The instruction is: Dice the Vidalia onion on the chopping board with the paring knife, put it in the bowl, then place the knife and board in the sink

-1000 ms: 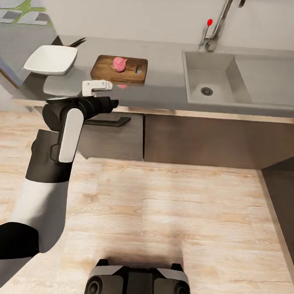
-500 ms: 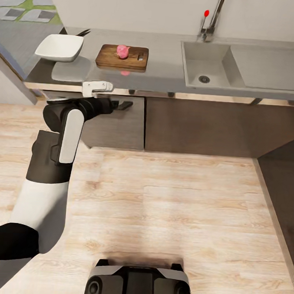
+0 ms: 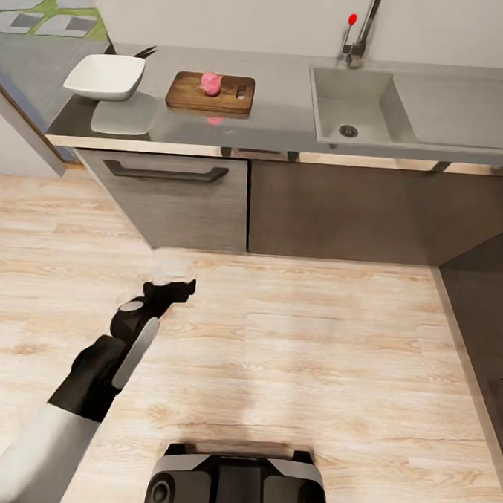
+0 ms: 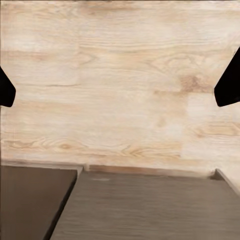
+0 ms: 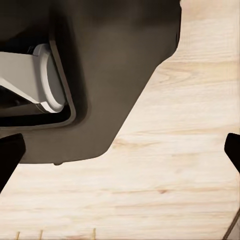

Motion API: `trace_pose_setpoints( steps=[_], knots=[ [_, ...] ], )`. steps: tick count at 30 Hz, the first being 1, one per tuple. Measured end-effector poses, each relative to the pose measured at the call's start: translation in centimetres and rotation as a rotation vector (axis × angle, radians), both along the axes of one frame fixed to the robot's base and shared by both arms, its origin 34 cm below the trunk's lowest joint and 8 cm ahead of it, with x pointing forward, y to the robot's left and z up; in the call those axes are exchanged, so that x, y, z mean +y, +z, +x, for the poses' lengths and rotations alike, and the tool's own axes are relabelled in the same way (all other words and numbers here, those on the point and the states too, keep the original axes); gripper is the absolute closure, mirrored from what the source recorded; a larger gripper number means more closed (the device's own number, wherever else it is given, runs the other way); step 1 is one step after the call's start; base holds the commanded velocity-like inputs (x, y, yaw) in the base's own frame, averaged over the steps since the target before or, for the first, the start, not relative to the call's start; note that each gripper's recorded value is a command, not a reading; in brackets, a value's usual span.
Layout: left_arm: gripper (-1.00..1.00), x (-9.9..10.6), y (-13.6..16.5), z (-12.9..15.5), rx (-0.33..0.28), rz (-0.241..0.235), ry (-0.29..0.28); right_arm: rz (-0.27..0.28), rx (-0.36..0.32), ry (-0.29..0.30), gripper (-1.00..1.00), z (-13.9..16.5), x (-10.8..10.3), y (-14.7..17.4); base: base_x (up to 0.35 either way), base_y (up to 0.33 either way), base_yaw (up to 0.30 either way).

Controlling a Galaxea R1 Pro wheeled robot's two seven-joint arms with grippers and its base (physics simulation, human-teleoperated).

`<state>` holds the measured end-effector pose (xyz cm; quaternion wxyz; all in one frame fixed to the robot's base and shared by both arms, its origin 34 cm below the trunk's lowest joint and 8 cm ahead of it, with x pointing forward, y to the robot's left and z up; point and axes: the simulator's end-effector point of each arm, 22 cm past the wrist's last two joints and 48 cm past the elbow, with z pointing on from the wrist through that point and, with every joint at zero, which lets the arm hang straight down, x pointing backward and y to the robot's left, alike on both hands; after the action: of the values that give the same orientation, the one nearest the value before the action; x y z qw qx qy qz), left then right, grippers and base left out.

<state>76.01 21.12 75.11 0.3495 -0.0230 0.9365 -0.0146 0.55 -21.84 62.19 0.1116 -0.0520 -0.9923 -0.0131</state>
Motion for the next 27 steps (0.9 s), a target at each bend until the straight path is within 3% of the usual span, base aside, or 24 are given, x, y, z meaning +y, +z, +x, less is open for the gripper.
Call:
trace_pose_setpoints(
  steps=[2,5,9,10,16,18,20,23,27],
  knots=[
    [-1.00,0.7,-2.7,-2.4,0.007,0.029,-0.011,-0.004,-0.005,0.002,-1.00,0.1,-0.3,0.0,0.000,0.000,0.000],
    [-1.00,2.1,-9.1,-9.5,0.040,0.073,-0.020,-0.025,-0.019,0.015,-1.00,0.6,-2.2,-0.3,0.000,0.000,0.000],
    [-1.00,3.2,-15.6,-20.8,0.172,0.126,-0.066,-0.035,-0.055,0.022,-1.00,2.2,-3.3,-0.9,0.000,0.000,0.000],
    [-1.00,4.2,-16.9,-24.3,0.152,0.145,-0.063,-0.040,-0.080,0.025,-1.00,3.3,-3.7,-1.3,0.000,0.000,0.000],
    [-1.00,7.9,-17.9,-35.9,0.078,0.216,-0.043,-0.055,-0.146,0.039,-1.00,6.6,-5.5,-2.3,0.000,0.000,0.000],
    [-1.00,9.0,-16.8,-40.2,0.060,0.244,-0.044,-0.057,-0.181,0.042,-1.00,8.8,-6.0,-3.0,0.000,0.000,0.000],
    [-1.00,9.0,-15.5,-42.5,0.026,0.243,-0.041,-0.057,-0.183,0.044,-1.00,9.7,-6.3,-3.3,0.000,0.000,0.000],
    [-1.00,9.2,-14.7,-48.4,0.109,0.251,-0.051,-0.051,-0.194,0.047,-1.00,11.4,-6.6,-3.7,0.000,0.000,0.000],
    [-1.00,9.4,-14.4,-50.7,0.146,0.258,-0.052,-0.048,-0.261,0.050,-1.00,13.1,-6.6,-3.7,0.000,0.000,0.000]
  ],
)
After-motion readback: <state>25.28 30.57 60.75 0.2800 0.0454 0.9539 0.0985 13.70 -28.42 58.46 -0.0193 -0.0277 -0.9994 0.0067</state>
